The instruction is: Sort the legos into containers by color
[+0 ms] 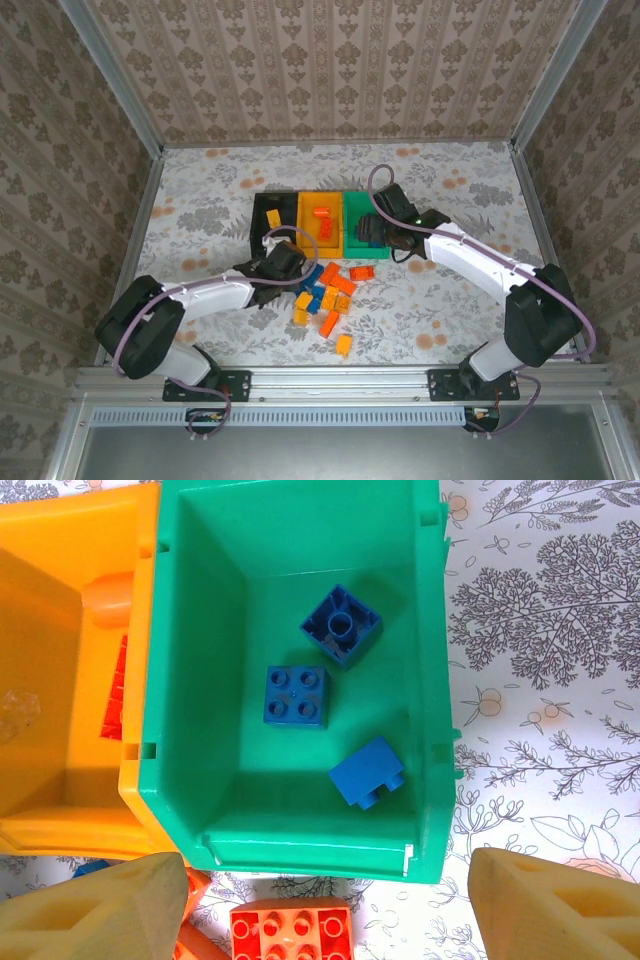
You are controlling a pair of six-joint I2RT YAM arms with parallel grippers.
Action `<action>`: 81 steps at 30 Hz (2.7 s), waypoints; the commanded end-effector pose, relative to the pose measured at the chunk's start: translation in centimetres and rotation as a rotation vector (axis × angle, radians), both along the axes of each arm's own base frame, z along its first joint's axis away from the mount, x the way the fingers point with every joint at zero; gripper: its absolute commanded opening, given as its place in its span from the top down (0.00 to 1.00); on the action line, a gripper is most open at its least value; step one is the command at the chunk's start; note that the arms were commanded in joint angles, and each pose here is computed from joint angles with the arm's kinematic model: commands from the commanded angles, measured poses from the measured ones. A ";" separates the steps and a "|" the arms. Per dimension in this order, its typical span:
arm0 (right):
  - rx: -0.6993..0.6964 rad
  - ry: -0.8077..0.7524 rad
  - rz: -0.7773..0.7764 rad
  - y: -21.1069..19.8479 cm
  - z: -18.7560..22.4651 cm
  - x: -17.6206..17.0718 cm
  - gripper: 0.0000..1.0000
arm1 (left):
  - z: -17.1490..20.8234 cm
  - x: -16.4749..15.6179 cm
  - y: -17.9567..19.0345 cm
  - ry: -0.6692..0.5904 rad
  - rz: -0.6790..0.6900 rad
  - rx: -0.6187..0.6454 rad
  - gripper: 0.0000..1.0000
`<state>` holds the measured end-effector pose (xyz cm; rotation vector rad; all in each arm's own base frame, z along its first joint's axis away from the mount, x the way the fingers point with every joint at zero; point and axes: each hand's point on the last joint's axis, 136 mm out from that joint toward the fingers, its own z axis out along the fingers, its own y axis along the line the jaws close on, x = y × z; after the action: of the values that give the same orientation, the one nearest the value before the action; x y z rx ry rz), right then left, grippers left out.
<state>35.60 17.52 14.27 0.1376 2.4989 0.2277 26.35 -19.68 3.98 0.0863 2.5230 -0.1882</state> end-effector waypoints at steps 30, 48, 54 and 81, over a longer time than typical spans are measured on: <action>0.052 -0.013 -0.123 -6.2 -1.6 -8.0 0.24 | 10.6 11.0 -20.1 -0.127 -0.305 -0.065 0.59; 0.094 -0.044 -0.080 -5.7 -0.1 -8.3 0.19 | 18.4 7.7 -20.7 -0.257 -0.338 -0.225 0.12; 0.159 -0.027 0.025 -3.6 -0.4 -9.0 0.19 | 20.0 2.9 -17.0 -0.296 -0.333 -0.273 0.00; 0.084 0.102 0.165 8.5 -8.8 -13.4 0.17 | 10.1 -7.0 0.0 -0.236 -0.071 -0.227 0.00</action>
<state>20.76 25.15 4.76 -0.1160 2.6541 0.3975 19.48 -20.65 14.41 0.1361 2.2474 -0.4970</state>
